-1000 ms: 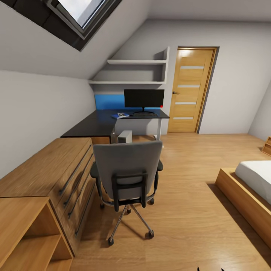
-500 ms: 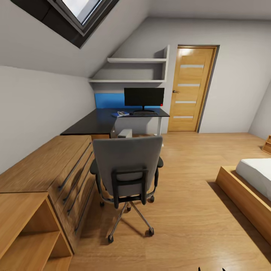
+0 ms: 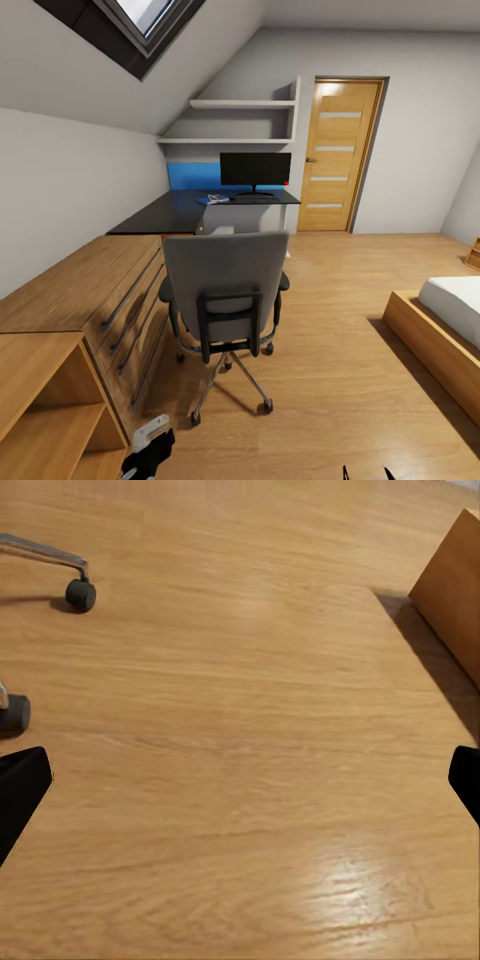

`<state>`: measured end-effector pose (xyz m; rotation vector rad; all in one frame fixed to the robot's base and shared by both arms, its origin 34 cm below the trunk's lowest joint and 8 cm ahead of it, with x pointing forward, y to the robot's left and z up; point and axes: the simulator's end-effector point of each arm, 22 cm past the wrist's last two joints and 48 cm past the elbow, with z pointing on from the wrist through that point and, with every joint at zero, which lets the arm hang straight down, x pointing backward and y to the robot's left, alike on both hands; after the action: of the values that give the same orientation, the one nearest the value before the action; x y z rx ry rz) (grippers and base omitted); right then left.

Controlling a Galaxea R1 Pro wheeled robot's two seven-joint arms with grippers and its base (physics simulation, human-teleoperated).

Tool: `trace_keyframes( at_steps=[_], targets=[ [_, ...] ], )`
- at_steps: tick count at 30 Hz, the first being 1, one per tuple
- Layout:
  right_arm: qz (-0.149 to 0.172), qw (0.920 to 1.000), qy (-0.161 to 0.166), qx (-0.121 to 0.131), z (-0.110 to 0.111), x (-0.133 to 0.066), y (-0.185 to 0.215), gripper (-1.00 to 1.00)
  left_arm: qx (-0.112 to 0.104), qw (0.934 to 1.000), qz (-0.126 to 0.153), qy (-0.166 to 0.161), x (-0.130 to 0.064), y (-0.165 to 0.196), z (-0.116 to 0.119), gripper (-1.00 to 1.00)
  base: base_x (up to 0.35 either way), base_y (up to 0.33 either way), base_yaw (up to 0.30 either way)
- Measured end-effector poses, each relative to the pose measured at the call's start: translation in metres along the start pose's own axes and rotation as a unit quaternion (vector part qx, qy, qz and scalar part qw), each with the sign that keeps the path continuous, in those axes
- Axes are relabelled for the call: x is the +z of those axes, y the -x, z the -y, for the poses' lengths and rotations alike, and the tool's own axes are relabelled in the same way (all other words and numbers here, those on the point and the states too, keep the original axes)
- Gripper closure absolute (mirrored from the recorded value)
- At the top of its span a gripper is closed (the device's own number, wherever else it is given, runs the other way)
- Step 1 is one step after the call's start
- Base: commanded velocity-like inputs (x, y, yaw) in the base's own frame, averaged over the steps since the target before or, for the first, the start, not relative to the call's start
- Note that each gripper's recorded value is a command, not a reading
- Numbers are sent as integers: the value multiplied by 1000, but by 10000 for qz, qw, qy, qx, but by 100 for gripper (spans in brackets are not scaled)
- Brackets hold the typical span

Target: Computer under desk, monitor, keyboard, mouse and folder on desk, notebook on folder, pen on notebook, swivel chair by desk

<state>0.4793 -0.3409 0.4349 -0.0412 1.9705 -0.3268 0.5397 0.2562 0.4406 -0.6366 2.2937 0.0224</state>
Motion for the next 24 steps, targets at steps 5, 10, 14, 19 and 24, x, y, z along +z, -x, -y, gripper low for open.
trace_keyframes(
  at_steps=[5,10,14,19,24],
  targets=[
    [120,9998,49,143,-13,11,5,-100,31,9999,75,-79,15,27,18,-100,0,0,0],
    [292,9990,114,330,-31,35,26,-100,81,9999,49,-86,27,34,23,-100,0,0,0],
    [257,9983,219,474,-54,67,54,-100,119,9999,42,-80,35,34,24,-100,0,0,0],
    [-37,9979,275,579,-75,102,82,-100,111,9999,40,-97,42,27,25,-100,0,0,0],
    [-315,9959,269,809,-86,126,102,-100,118,9999,41,-118,47,17,26,-100,0,0,0]
  ],
)
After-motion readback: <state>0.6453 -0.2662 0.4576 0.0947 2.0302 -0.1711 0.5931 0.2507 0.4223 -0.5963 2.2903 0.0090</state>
